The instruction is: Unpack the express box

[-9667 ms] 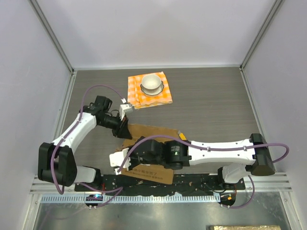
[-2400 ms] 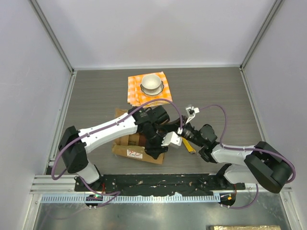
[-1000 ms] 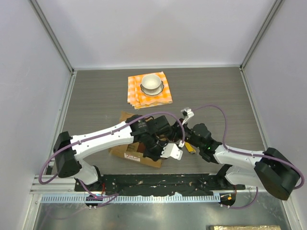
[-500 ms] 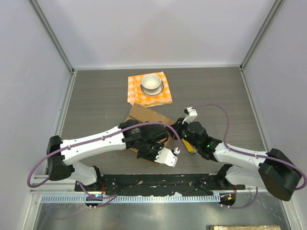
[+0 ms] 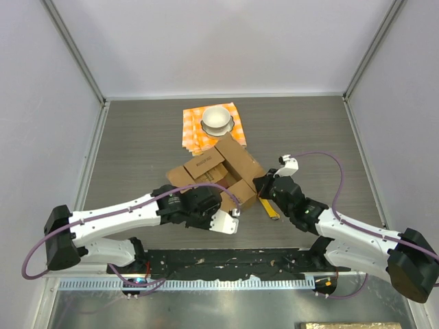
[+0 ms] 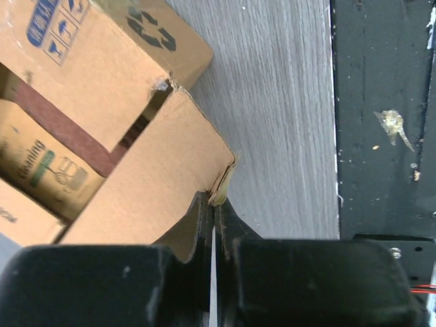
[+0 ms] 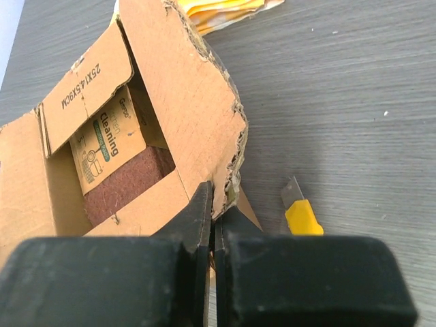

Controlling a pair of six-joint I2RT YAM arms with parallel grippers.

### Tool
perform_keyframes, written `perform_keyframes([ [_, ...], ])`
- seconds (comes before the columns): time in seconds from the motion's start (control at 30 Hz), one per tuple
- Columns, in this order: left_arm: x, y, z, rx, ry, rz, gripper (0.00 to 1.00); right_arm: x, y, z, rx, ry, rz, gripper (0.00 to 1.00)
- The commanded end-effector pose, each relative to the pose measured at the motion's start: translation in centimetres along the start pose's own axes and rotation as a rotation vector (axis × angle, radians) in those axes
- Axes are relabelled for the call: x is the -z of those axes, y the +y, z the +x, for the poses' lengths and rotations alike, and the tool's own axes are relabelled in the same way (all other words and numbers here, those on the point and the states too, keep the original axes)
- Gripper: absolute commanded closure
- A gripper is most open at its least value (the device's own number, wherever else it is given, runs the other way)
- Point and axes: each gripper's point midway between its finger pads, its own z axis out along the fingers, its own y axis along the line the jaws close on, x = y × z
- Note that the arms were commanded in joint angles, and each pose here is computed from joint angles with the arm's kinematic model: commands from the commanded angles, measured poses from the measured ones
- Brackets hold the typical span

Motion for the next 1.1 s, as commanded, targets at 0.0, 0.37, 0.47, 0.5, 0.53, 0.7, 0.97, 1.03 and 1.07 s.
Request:
perform_keyframes([
  [0.0,-0.4,-1.2,3.2,0.194,0.096,0.051,0.91,0.9,-2.2,2.8,0.084,0.117,0.085,0.99],
  [0.37,-0.2,0.5,0.8,0.599,-0.127,0.151,0.62,1.7,-0.3,1.1,0.131,0.108,0.038,0.48],
  [0.47,-0.2,1.3,0.4,0.622,-0.141,0.12,0.76,2.9,1.5,-2.9,0.122,0.019,0.002,0.34],
  [0.5,-0.2,1.5,0.4,0.629,-0.143,0.115,0.79,3.7,2.3,-4.6,0.124,-0.021,-0.031,0.31],
  [0.53,-0.2,1.5,0.3,0.632,-0.145,0.118,0.8,4.5,3.5,-6.6,0.116,-0.056,-0.059,0.29],
  [0.7,0.5,1.8,-0.4,0.649,-0.168,0.118,0.73,8.5,7.6,-13.8,0.173,-0.167,-0.185,0.31],
  [0.97,1.7,2.5,-2.0,0.641,-0.237,0.12,0.45,6.4,12.6,-10.8,0.26,-0.072,-0.434,0.5],
  [1.03,2.3,2.7,-2.2,0.637,-0.263,0.119,0.4,5.3,12.8,-9.6,0.26,-0.046,-0.44,0.5],
  [1.07,2.6,3.0,-2.4,0.639,-0.279,0.112,0.39,3.9,12.4,-8.1,0.277,0.007,-0.421,0.5],
])
